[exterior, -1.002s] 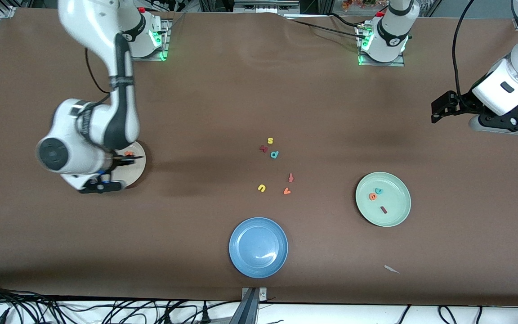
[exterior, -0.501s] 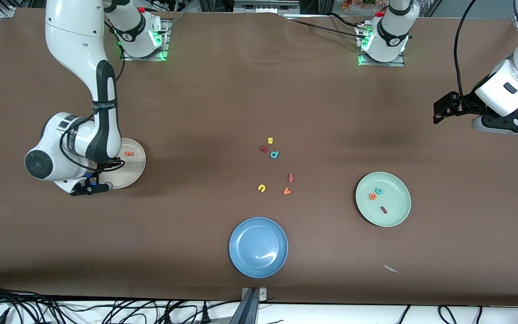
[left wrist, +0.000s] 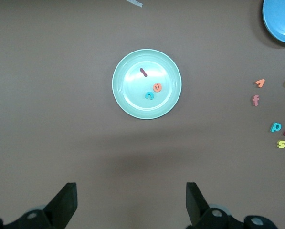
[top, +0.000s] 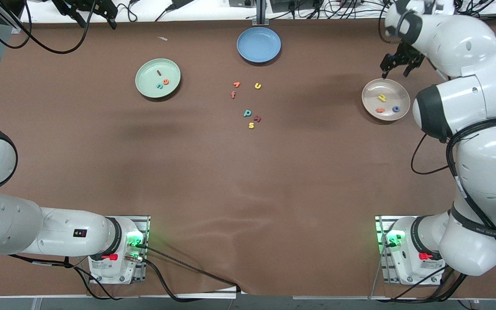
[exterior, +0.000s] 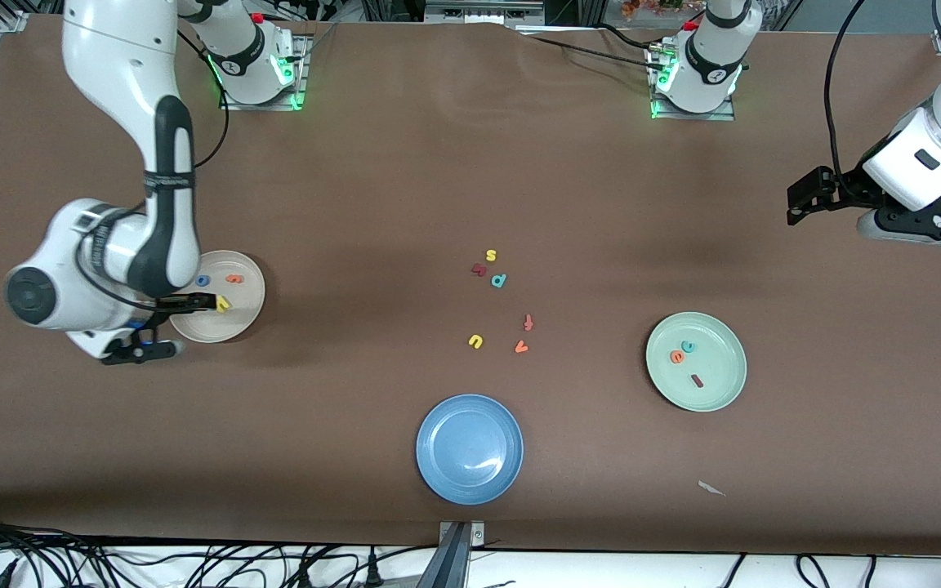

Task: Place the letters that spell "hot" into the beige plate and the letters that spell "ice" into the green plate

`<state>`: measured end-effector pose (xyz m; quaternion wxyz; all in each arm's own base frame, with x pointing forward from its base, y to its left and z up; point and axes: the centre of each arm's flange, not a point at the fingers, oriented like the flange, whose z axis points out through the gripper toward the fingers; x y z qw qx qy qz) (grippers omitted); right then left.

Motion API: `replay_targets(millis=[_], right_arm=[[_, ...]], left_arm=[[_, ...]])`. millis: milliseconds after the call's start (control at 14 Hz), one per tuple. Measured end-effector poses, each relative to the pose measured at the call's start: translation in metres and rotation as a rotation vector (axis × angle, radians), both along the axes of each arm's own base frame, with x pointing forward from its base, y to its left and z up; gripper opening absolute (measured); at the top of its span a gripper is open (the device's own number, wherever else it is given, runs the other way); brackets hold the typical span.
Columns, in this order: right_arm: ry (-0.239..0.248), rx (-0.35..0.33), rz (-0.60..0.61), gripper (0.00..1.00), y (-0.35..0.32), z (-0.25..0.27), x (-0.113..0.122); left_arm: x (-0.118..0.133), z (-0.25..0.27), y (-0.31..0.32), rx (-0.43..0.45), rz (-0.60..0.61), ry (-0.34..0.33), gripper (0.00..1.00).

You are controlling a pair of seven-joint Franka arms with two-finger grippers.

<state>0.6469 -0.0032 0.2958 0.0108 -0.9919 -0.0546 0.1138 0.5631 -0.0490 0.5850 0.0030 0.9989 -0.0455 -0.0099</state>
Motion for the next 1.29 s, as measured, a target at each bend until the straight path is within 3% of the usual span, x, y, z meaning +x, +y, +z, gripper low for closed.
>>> replay_targets(millis=[358,716,1002,1289], right_arm=[[0.017,0.013,-0.084,1.0,-0.008,0.135,0.011],[-0.009,0.035,-0.131,1.0,-0.014,0.221,0.001],[-0.022,0.077,-0.193,1.0,-0.028,0.243,-0.005],[0.024,0.095,-0.252,1.0,-0.035,0.227,0.0]], left_arm=[[0.0,0.0,0.0,0.0,-0.001,-0.001,1.0],[0.0,0.0,-0.001,0.0,-0.002,-0.001,1.0],[0.0,0.0,-0.001,0.0,-0.002,-0.001,1.0],[0.0,0.0,-0.001,0.0,-0.002,-0.001,1.0]])
